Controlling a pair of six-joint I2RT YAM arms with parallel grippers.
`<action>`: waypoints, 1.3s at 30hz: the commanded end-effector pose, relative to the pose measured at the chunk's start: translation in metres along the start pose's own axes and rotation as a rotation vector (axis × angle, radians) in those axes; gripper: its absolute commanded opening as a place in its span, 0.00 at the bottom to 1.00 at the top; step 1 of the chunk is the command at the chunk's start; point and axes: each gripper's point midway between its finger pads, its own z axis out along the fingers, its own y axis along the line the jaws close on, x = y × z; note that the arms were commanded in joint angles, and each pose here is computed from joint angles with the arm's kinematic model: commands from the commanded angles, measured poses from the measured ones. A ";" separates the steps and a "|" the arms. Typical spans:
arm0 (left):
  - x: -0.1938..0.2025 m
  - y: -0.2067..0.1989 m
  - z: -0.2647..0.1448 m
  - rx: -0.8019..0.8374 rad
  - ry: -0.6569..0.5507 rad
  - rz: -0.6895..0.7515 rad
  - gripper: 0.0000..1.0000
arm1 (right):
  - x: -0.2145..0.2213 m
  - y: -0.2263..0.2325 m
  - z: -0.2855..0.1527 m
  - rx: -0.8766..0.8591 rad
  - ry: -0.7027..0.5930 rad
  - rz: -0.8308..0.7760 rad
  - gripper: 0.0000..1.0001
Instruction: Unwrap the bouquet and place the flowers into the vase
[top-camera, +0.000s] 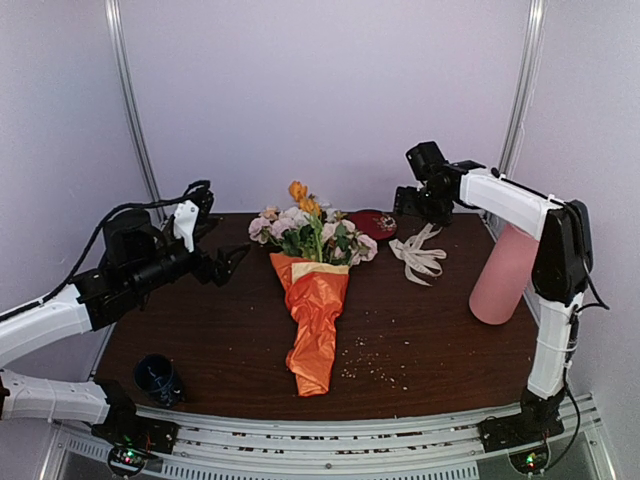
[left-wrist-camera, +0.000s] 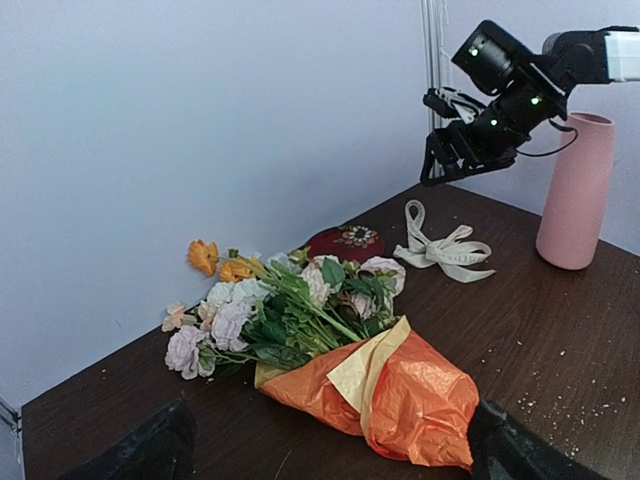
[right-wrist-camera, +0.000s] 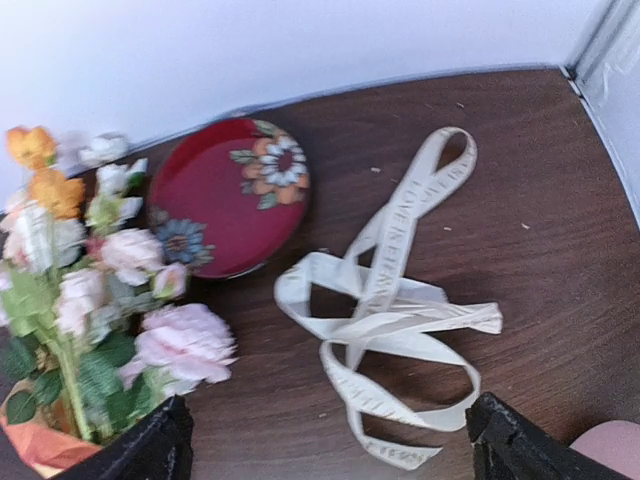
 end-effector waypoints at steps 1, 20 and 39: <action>-0.011 0.009 0.002 -0.046 -0.029 -0.025 0.97 | 0.034 0.090 -0.061 -0.157 -0.102 -0.192 0.96; 0.001 0.064 -0.010 -0.373 0.002 -0.102 0.97 | 0.268 0.221 -0.089 -0.428 0.106 -0.439 0.55; 0.007 0.049 0.005 -0.286 0.039 -0.101 0.90 | 0.306 0.216 -0.071 -0.408 0.215 -0.414 0.34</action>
